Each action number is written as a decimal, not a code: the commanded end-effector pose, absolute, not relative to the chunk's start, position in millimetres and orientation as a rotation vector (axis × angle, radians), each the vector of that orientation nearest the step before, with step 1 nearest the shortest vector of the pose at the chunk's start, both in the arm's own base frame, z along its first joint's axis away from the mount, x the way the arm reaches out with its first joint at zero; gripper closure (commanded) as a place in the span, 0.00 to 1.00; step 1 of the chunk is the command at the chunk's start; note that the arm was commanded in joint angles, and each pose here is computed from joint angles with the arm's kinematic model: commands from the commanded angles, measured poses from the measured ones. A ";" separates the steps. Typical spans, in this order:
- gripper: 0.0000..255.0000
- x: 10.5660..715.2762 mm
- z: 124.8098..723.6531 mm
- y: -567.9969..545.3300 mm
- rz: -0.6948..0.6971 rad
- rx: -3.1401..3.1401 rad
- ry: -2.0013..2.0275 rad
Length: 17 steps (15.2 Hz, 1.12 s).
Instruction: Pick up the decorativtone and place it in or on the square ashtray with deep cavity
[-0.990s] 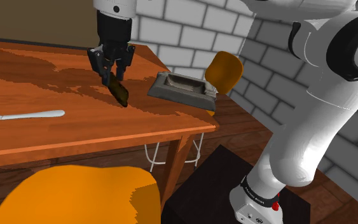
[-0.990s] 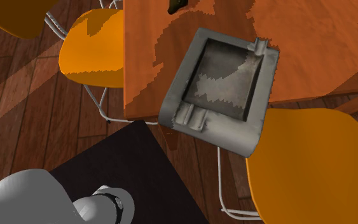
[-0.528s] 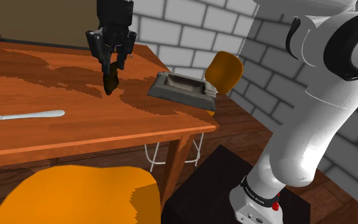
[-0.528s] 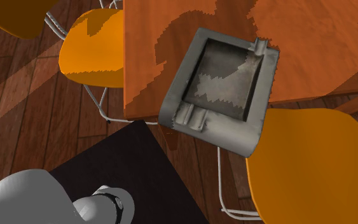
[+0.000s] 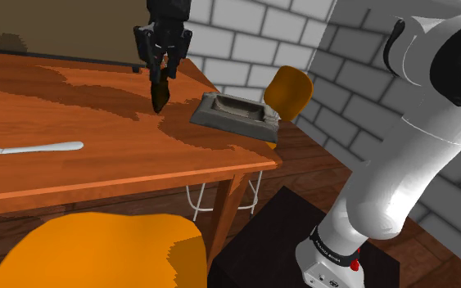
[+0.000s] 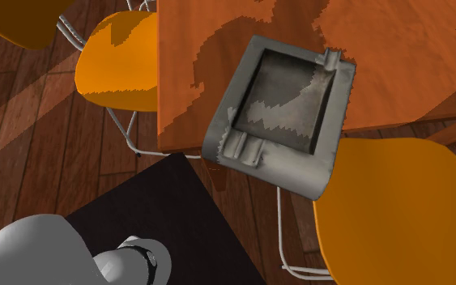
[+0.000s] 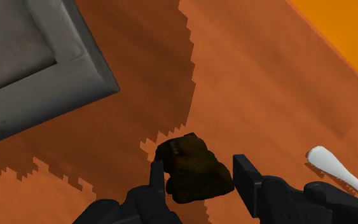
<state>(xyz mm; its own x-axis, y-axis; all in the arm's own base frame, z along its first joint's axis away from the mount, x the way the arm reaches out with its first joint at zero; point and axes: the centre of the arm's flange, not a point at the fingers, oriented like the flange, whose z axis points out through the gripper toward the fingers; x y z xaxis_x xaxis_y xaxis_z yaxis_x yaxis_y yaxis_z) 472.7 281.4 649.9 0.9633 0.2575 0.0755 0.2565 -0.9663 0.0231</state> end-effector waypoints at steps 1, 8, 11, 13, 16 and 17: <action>1.00 466.4 652.1 254.2 0.121 3.101 0.407; 1.00 445.4 656.9 164.3 0.121 3.101 0.407; 1.00 436.4 659.0 125.8 0.121 3.101 0.407; 1.00 430.4 660.4 100.1 0.121 3.101 0.407; 1.00 422.6 662.2 66.9 0.121 3.101 0.407; 1.00 422.6 656.9 66.9 0.121 3.101 0.407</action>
